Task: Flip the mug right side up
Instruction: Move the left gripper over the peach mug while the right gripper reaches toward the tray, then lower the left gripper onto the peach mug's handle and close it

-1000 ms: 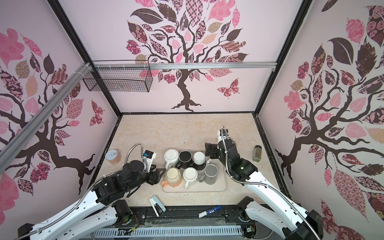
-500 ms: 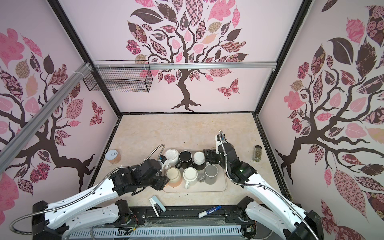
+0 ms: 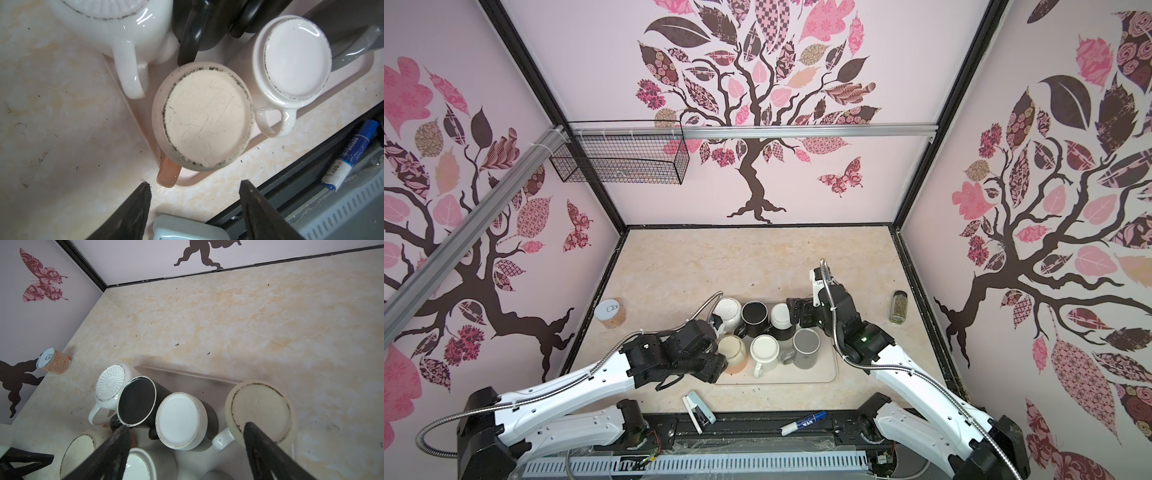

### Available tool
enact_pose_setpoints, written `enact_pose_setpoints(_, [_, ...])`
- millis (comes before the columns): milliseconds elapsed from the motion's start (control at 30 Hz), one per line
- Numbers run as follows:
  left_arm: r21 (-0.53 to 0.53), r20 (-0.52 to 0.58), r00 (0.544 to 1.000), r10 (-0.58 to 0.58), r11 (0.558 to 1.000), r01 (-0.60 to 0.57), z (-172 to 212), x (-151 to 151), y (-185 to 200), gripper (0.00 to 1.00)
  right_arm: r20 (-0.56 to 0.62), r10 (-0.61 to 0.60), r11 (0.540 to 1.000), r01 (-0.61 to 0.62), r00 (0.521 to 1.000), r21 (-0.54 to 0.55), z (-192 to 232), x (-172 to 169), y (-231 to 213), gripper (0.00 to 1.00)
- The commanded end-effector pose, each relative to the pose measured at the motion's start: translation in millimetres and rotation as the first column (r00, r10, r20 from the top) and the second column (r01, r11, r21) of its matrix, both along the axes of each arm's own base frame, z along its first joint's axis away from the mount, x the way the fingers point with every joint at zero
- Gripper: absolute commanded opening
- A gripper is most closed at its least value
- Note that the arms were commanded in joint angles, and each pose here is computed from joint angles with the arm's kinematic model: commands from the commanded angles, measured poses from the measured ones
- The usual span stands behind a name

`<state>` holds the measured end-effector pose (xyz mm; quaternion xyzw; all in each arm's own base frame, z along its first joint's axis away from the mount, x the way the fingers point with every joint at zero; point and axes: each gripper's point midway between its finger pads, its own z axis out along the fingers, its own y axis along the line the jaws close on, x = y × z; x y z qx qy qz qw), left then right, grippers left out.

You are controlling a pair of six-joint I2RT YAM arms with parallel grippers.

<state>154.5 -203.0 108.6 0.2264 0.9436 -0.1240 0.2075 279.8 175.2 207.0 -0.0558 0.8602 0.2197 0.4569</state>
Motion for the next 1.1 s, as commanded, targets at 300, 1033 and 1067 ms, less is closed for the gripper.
enact_pose_setpoints(300, [0.013, -0.032, 0.999, 0.012, 1.000, -0.012, -36, 2, -6, 0.77, 0.010, 0.027, 0.999, -0.027, 1.000, 0.018, 0, 2, 7, 0.87])
enact_pose_setpoints(1033, [-0.014, 0.009, 0.999, 0.050, 0.999, -0.050, -40, 0, 6, 0.53, 0.014, 0.013, 1.000, -0.013, 1.000, 0.012, -5, 2, 4, 0.85])
enact_pose_setpoints(1067, [-0.012, 0.018, 0.999, 0.050, 0.999, -0.050, -40, 1, 6, 0.52, 0.016, 0.012, 1.000, -0.012, 1.000, 0.011, -5, 3, 4, 0.85])
